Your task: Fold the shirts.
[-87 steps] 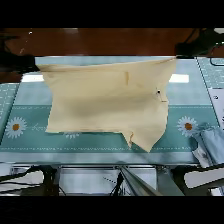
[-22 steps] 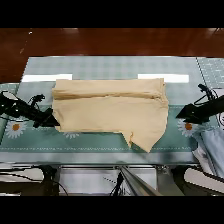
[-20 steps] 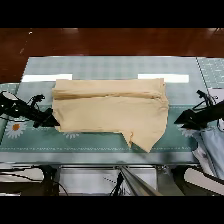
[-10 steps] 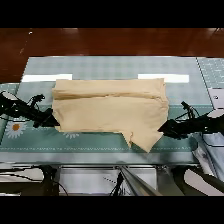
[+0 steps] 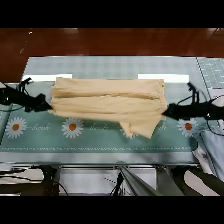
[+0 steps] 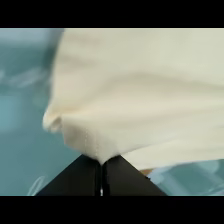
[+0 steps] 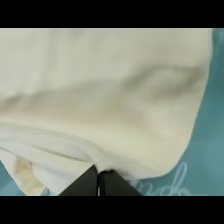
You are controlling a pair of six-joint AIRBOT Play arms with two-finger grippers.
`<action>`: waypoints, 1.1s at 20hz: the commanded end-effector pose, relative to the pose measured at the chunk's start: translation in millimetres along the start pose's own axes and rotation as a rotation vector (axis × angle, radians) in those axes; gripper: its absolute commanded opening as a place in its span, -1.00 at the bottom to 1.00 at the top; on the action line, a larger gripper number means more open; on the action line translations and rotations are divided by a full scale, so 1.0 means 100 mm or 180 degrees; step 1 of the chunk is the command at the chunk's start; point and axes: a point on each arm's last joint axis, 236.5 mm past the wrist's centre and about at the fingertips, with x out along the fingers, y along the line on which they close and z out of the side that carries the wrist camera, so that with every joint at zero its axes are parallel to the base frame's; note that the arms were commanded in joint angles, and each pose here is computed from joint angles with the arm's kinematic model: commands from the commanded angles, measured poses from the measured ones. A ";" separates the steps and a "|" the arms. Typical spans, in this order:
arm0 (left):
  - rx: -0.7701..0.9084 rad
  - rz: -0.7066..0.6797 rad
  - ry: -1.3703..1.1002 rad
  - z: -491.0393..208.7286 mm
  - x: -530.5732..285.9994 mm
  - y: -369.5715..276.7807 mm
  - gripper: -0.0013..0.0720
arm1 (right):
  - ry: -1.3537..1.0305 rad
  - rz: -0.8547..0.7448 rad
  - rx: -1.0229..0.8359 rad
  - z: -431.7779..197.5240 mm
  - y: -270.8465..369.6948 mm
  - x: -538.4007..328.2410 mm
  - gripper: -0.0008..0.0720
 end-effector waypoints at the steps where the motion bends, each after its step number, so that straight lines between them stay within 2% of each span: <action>1: 0.0244 -0.0289 -0.0627 0.58 -0.51 -0.51 -0.91 | -0.0845 0.0087 -0.0041 0.90 0.30 -0.38 -0.94; 7: 0.0561 -0.0102 -0.1460 1.27 -0.59 -0.88 -0.91 | -0.1088 0.0042 -0.0179 1.72 0.34 -0.09 -0.94; 11: 0.0502 0.0020 -0.1782 1.62 -0.42 -0.81 -0.91 | -0.1232 0.0017 -0.0162 2.16 0.33 0.14 -0.94; 14: 0.0393 0.0043 -0.1639 1.66 -0.15 -0.63 -0.91 | -0.1072 -0.0036 -0.0027 2.16 0.13 0.43 -0.94; 20: 0.0058 -0.0215 -0.1348 1.63 0.38 -0.60 -0.90 | -0.0784 -0.0011 0.0219 2.01 -0.07 0.79 -0.92; 21: 0.0056 -0.0222 -0.1309 1.60 0.41 -0.60 -0.81 | -0.0802 -0.0008 0.0195 2.02 -0.05 0.76 -0.75; 22: 0.0057 -0.0233 -0.1275 1.58 0.41 -0.60 -0.55 | -0.0828 -0.0007 0.0159 2.04 -0.05 0.69 -0.39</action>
